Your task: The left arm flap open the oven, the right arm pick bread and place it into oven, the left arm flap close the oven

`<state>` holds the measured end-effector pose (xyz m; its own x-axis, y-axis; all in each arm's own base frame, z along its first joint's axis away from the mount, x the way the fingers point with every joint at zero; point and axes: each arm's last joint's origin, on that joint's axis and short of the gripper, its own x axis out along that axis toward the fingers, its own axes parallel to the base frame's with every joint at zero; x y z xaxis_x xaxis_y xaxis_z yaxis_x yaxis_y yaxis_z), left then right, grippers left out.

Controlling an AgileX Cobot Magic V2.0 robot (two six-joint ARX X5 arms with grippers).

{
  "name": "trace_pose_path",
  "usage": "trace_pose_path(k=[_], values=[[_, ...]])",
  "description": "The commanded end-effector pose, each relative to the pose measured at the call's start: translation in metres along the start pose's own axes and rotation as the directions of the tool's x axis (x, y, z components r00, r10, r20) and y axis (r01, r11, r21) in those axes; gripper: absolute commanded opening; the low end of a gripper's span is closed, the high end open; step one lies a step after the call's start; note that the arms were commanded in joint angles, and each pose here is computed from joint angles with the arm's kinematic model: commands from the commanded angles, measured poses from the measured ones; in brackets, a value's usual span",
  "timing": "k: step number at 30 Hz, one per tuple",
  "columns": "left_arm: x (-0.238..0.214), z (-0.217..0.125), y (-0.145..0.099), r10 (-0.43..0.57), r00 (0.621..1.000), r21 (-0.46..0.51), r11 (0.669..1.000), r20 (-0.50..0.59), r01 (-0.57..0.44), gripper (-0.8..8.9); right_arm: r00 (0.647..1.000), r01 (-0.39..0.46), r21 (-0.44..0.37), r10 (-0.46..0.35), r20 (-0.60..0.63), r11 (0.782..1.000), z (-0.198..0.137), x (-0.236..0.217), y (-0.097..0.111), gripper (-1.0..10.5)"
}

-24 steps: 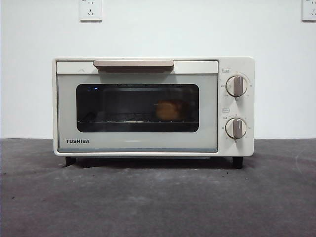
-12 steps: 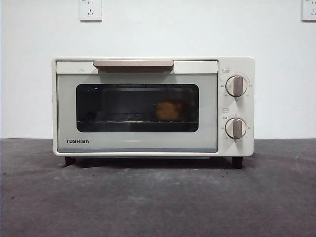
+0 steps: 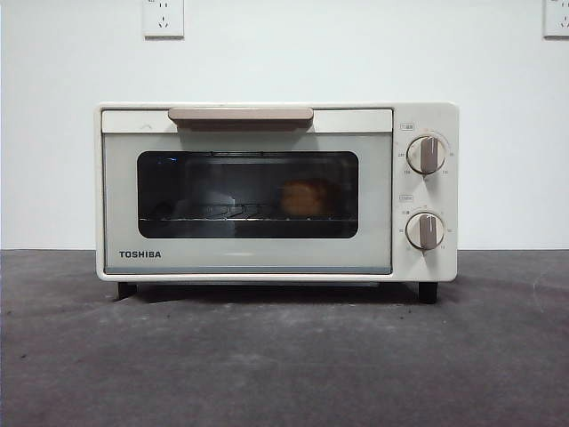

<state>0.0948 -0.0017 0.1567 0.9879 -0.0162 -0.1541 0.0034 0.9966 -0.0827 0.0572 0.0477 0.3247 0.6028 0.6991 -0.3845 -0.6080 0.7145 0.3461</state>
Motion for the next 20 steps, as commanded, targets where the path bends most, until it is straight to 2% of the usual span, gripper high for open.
trace_pose_path(k=[1, 13, 17, 18, 20], values=[[0.002, -0.007, 0.001, 0.006, 1.0, 0.016, 1.0, -0.025, -0.006, 0.17, 1.0, -0.013, -0.02, 0.013, 0.016, 1.0, 0.003, -0.002, 0.002, 0.2], [0.002, -0.007, 0.001, 0.006, 1.0, 0.016, 1.0, -0.025, -0.006, 0.17, 1.0, -0.003, -0.02, 0.003, 0.024, 1.0, 0.003, -0.003, 0.002, 0.2], [0.002, -0.007, 0.001, 0.006, 1.0, 0.016, 1.0, -0.025, -0.006, 0.17, 0.987, 0.14, -0.041, -0.136, 0.089, 0.989, 0.0, -0.01, -0.008, 0.2], [0.002, -0.007, 0.001, 0.006, 1.0, 0.016, 1.0, -0.025, -0.006, 0.17, 0.973, 0.211, -0.057, -0.204, 0.111, 0.976, -0.004, -0.011, -0.013, 0.2], [0.002, -0.007, 0.001, 0.006, 1.0, 0.016, 1.0, -0.025, -0.006, 0.17, 0.946, 0.301, -0.044, -0.293, 0.14, 0.953, -0.014, -0.01, -0.022, 0.2]])
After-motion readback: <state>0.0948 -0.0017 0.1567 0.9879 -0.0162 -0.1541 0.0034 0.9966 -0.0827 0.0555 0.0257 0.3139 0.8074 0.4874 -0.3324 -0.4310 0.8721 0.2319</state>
